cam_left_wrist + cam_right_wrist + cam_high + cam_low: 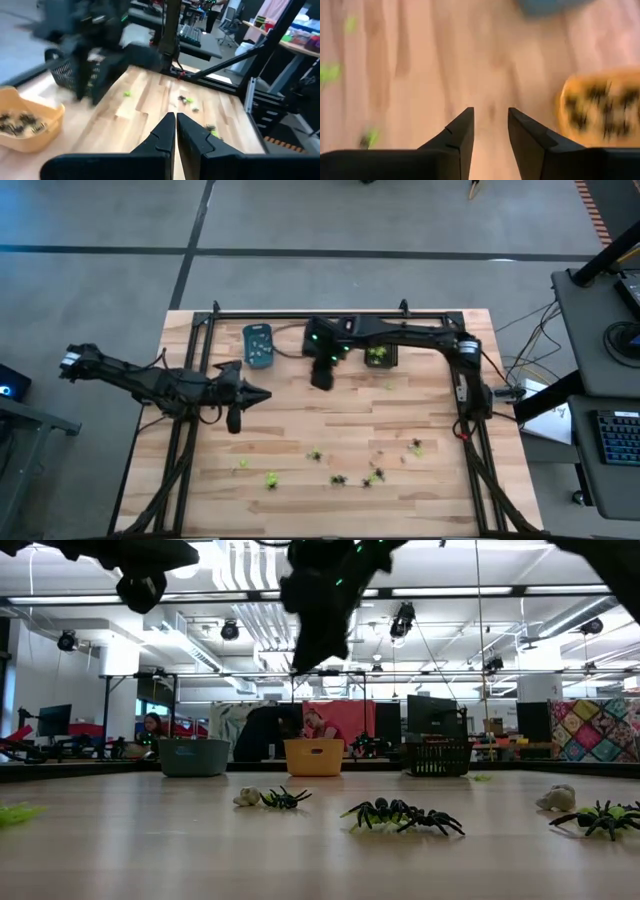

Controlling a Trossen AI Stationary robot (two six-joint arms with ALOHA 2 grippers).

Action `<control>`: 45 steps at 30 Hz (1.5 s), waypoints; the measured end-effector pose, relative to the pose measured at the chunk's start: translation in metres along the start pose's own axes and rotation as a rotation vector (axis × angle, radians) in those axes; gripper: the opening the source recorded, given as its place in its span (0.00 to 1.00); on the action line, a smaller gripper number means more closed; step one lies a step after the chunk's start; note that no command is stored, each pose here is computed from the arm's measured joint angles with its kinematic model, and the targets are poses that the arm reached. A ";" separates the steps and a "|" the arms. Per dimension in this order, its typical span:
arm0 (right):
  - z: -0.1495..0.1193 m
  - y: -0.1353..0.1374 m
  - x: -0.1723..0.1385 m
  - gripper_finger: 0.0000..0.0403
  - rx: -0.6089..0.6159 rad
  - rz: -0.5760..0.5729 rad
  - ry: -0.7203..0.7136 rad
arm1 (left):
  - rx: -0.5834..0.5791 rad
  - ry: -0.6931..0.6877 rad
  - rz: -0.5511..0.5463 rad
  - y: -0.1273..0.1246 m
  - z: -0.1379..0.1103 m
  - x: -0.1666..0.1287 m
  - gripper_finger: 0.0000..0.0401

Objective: Sort Halloween decoration
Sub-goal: Put the green spider toy into the black bin

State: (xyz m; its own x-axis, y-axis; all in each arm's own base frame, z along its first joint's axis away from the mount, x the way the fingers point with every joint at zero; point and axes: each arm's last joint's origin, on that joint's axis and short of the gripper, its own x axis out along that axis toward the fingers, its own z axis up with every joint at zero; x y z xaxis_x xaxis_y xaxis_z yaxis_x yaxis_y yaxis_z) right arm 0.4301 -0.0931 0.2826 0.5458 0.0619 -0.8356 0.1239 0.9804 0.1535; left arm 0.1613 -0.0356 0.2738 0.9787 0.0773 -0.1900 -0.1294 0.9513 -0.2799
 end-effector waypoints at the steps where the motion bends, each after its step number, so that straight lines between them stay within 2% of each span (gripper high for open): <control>1: -0.004 0.007 -0.006 0.26 -0.012 0.006 0.027 | -0.014 0.010 -0.002 -0.001 -0.001 0.001 0.00; 8: -0.036 0.051 -0.041 0.23 -0.077 0.054 0.061 | -0.113 0.124 0.009 -0.006 -0.017 0.009 0.00; 13: -0.062 0.079 -0.049 0.22 -0.131 0.091 0.033 | -0.144 0.242 0.028 -0.014 -0.032 0.018 0.00; 21: -0.089 0.100 -0.072 0.22 -0.160 0.137 -0.042 | -0.150 0.504 0.116 -0.036 -0.049 0.025 0.00; 23: -0.093 0.101 -0.077 0.21 -0.154 0.143 -0.051 | -0.101 0.582 0.139 -0.043 -0.053 0.025 0.00; 28: -0.099 0.100 -0.080 0.21 -0.157 0.142 -0.082 | 0.132 0.757 0.159 -0.070 -0.073 0.021 0.00; 37: -0.104 0.098 -0.072 0.21 -0.155 0.128 -0.072 | 0.330 0.939 0.257 -0.115 -0.092 0.022 0.00; 40: -0.103 0.099 -0.072 0.20 -0.156 0.130 -0.084 | 0.367 0.977 0.290 -0.127 -0.102 0.019 0.00; 45: -0.102 0.099 -0.072 0.18 -0.157 0.131 -0.089 | 0.330 1.021 0.309 -0.136 -0.120 0.012 0.00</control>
State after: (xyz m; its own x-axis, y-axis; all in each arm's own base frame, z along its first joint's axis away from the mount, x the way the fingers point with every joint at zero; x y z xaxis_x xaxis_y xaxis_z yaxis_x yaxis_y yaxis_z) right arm 0.3184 0.0184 0.3037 0.6209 0.1810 -0.7627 -0.0798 0.9825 0.1682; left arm 0.1719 -0.1997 0.1968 0.3017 0.1872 -0.9348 -0.1478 0.9779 0.1481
